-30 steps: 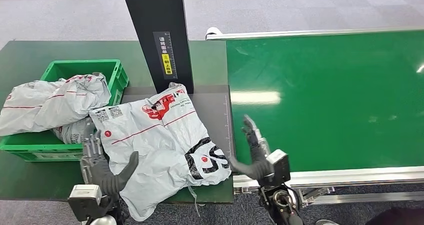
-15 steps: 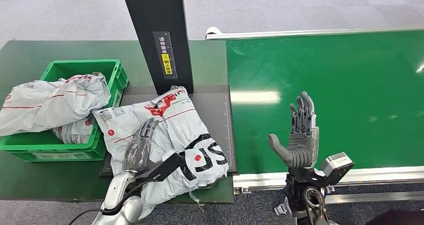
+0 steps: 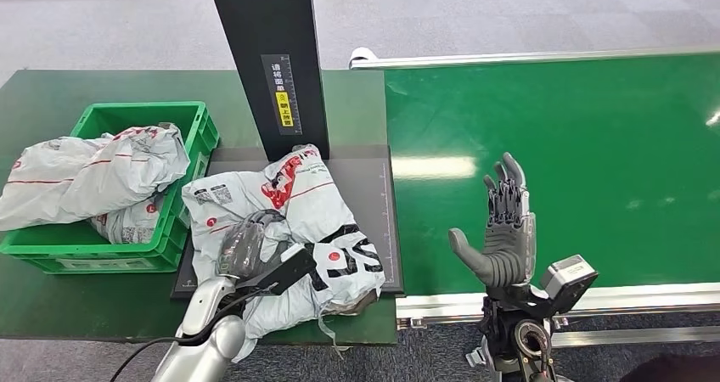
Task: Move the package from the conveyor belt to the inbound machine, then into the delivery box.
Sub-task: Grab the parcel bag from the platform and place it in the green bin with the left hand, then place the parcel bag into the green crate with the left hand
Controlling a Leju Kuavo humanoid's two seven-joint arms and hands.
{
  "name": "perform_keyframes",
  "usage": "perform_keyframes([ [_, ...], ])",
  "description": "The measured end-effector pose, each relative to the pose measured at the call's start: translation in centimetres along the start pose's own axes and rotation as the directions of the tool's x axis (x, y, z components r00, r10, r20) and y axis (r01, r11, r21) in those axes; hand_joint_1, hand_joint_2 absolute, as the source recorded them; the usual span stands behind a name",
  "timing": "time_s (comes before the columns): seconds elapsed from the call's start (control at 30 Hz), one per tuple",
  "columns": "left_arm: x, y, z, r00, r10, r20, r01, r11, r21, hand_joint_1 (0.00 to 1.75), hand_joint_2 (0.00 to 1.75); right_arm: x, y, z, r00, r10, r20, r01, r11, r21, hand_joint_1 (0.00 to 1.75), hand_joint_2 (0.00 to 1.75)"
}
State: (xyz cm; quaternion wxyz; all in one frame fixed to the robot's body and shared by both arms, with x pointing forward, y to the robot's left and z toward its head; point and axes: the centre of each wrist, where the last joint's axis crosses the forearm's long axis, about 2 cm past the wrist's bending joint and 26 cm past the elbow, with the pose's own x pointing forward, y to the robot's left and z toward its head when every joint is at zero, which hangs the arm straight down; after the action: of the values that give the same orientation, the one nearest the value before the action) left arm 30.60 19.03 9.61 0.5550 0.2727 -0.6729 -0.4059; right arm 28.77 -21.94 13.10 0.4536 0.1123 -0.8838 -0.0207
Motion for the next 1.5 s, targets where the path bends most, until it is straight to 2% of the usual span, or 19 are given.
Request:
perform_keyframes([
  [0.1,0.0,0.1,0.3,0.994,0.089,0.064,-0.091,0.995,0.038,1.75,1.75,-0.1,0.0,0.2,1.0,-0.002,-0.011,0.002,1.0,-0.001,0.0,1.75],
  [0.23,0.3,0.2,0.9,0.958,0.208,0.195,-0.232,0.967,0.109,1.75,1.75,-0.3,0.0,0.5,1.0,-0.008,-0.028,0.008,1.0,-0.005,0.0,1.75],
  [0.37,0.9,0.9,1.3,0.903,0.254,0.345,-0.349,0.904,0.248,1.75,1.75,-0.5,-0.1,0.8,0.999,-0.02,-0.043,0.019,1.0,-0.016,0.0,1.75],
  [0.5,1.9,2.6,1.5,0.884,0.13,0.45,-0.36,0.802,0.476,1.75,1.75,-0.8,-0.1,1.0,0.998,-0.032,-0.056,0.03,0.999,-0.032,0.0,1.75],
  [0.57,2.5,3.8,1.6,0.882,-0.002,0.471,-0.307,0.758,0.576,1.75,1.75,-0.9,-0.1,1.2,0.997,-0.038,-0.063,0.035,0.999,-0.039,0.0,1.75],
  [0.67,3.5,5.8,1.4,0.861,-0.191,0.471,-0.202,0.723,0.661,1.75,1.75,-1.2,-0.1,1.4,0.996,-0.044,-0.072,0.041,0.998,-0.049,0.0,1.75],
  [0.77,3.8,7.8,1.2,0.857,-0.277,0.434,-0.15,0.672,0.725,1.75,1.75,-1.5,-0.1,1.7,0.996,-0.046,-0.08,0.042,0.998,-0.055,0.0,1.75],
  [0.93,3.7,9.7,0.9,0.862,-0.334,0.381,-0.105,0.619,0.779,1.75,1.75,-1.8,-0.1,1.8,0.995,-0.046,-0.089,0.04,0.997,-0.06,0.0,1.75],
  [1.07,2.4,11.8,-1.3,0.887,-0.361,0.287,-0.016,0.598,0.801,1.75,1.75,-2.1,0.1,1.8,0.994,-0.049,-0.102,0.044,0.998,-0.052,0.0,1.75],
  [1.17,-0.3,13.9,-4.3,0.955,-0.281,0.093,0.105,0.617,0.78,1.75,1.75,-2.3,0.3,1.8,0.992,-0.053,-0.114,0.048,0.998,-0.039,0.0,1.75],
  [1.23,-3.0,15.6,-6.4,0.974,-0.218,-0.062,0.191,0.639,0.745,1.75,1.75,-2.4,0.4,1.7,0.991,-0.053,-0.123,0.05,0.998,-0.027,0.0,1.75],
  [1.37,-8.6,19.3,-8.7,0.929,-0.206,-0.306,0.362,0.664,0.654,1.75,1.75,-2.7,0.8,1.6,0.987,-0.043,-0.153,0.044,0.999,0.005,0.0,1.75],
  [1.5,-12.4,21.7,-9.0,0.869,-0.219,-0.444,0.461,0.684,0.565,1.75,1.75,-2.9,1.0,1.7,0.985,-0.037,-0.17,0.04,0.999,0.016,0.0,1.75],
])
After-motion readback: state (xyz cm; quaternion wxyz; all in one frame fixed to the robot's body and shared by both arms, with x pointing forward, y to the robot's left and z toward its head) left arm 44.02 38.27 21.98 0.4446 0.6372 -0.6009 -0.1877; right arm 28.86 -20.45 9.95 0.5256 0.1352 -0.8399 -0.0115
